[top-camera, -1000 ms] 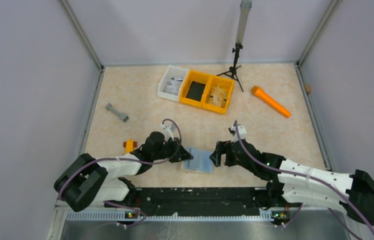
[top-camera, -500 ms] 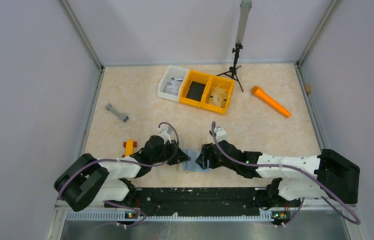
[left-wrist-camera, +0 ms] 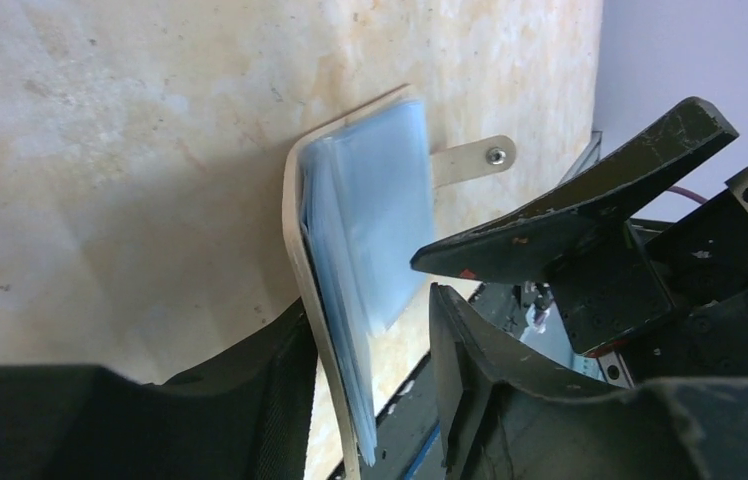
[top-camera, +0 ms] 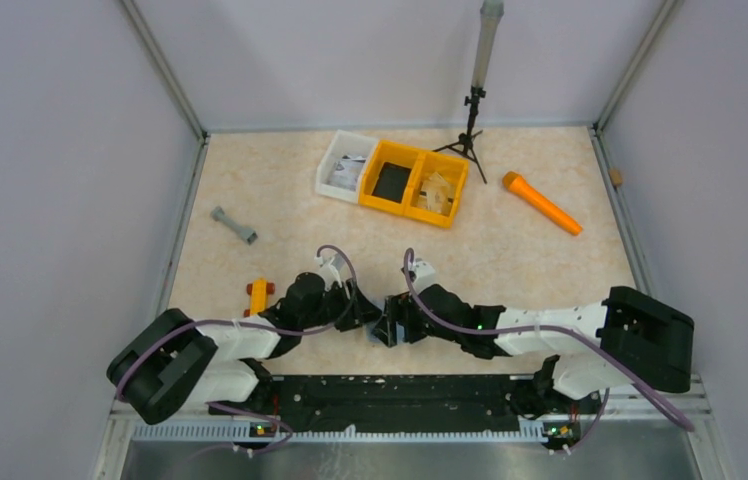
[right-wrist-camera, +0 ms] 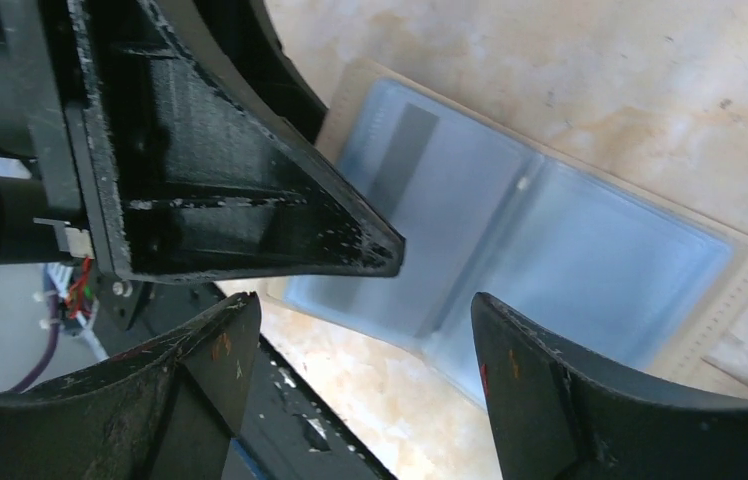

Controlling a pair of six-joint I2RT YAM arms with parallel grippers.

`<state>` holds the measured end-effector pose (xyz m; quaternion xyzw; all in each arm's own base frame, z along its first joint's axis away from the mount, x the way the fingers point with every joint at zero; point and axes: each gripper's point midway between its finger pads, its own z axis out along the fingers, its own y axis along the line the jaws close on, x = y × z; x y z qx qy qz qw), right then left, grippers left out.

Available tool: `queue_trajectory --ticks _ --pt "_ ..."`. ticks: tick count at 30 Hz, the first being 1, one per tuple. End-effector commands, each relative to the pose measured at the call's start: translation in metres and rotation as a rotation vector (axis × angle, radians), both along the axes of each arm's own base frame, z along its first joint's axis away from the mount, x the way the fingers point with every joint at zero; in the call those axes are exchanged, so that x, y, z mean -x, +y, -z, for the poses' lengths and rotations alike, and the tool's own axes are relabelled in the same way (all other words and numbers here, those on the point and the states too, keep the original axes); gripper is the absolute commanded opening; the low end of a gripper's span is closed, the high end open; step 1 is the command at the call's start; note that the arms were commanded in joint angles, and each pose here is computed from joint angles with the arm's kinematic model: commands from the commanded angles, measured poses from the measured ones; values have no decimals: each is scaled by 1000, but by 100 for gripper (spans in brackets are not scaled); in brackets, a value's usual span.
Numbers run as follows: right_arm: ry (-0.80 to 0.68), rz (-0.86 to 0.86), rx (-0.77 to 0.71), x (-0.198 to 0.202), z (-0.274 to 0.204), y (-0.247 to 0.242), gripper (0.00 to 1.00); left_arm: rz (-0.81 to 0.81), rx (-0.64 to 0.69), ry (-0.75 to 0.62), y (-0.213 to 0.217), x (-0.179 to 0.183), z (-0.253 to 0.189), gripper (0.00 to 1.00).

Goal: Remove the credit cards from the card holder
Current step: Remove the credit card from the card holder.

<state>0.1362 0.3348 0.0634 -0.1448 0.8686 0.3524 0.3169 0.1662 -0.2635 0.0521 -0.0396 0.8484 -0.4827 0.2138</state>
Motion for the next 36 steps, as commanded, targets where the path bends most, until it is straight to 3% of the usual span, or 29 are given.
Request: queue_trajectory --ticks 1,11,18,22,30,36 --pt "-41 -47 -118 3 -23 20 77 35 70 -44 -6 4 -22 49" --pt "-18 -29 -106 2 -10 21 70 6 22 -35 4 5 -15 42" --pt "-16 -26 -108 4 -12 15 80 21 17 -20 3 7 -9 39" --pt "-24 -1 -103 3 -15 7 81 34 30 -14 0 8 -9 37" --pt "-21 104 -113 0 -13 -22 63 37 48 -10 -2 7 -10 26" --pt "-4 166 -2 -3 6 -42 63 45 63 -16 -4 6 -14 23"
